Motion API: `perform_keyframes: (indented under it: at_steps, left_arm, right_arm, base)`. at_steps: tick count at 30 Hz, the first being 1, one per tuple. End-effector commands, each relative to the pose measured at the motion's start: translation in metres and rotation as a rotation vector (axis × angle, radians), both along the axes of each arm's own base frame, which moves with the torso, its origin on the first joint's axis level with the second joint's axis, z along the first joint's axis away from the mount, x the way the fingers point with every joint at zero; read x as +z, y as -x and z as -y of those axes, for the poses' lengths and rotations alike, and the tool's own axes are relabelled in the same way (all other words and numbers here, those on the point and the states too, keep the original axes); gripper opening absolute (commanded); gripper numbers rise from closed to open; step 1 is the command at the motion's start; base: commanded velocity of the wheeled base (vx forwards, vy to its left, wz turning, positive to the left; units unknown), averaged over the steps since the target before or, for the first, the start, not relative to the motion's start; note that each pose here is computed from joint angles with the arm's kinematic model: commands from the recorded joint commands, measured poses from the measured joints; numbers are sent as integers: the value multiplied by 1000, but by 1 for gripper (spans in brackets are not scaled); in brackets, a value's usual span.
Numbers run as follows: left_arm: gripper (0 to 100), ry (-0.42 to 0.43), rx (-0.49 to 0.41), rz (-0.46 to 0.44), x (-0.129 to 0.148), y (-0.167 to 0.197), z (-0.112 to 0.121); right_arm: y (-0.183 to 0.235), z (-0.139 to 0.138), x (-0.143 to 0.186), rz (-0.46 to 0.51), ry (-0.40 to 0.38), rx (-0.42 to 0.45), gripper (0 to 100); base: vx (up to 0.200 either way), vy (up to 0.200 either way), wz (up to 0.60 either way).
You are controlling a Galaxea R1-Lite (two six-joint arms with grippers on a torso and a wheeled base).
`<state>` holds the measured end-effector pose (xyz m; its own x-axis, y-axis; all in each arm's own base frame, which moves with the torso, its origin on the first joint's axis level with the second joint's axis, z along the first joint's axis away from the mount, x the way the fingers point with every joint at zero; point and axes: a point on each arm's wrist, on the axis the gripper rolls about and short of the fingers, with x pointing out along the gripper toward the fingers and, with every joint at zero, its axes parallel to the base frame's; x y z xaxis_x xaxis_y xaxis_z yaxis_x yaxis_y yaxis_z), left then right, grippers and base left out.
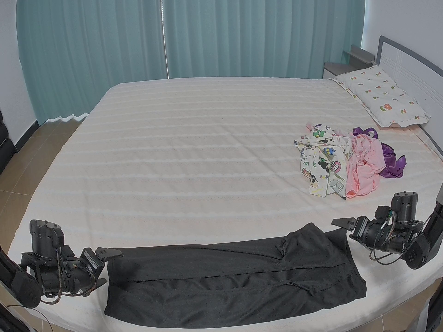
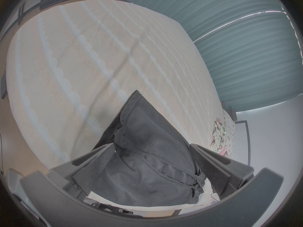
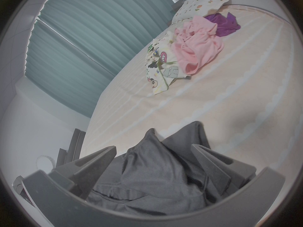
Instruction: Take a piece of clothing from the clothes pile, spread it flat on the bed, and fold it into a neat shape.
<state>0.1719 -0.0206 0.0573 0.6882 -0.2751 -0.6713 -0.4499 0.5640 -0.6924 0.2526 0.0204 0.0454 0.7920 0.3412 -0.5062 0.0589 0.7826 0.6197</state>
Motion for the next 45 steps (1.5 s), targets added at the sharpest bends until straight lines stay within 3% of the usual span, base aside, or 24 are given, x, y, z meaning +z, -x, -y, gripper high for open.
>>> perform_keyframes:
  at_steps: [1,6,11,20,45]
  left_arm:
    - [100,8,-11,-4,-1,-1,2]
    - [100,6,-12,-21,-4,-2,3]
    - [100,8,-12,-25,-4,-2,3]
    - [100,8,-22,-30,-5,-3,5]
    - [100,33,-8,-65,-8,4,7]
  right_arm:
    - [-16,-15,4,15,3,56,100]
    - [-25,-25,4,13,20,97,100]
    - [-31,-31,-16,-58,63,142,100]
    - [-32,-28,-37,-119,85,147,100]
    - [-31,-38,-46,-147,89,175,100]
  base:
    - [0,0,0]
    - [0,0,0]
    - [0,0,0]
    - [0,0,0]
    - [0,0,0]
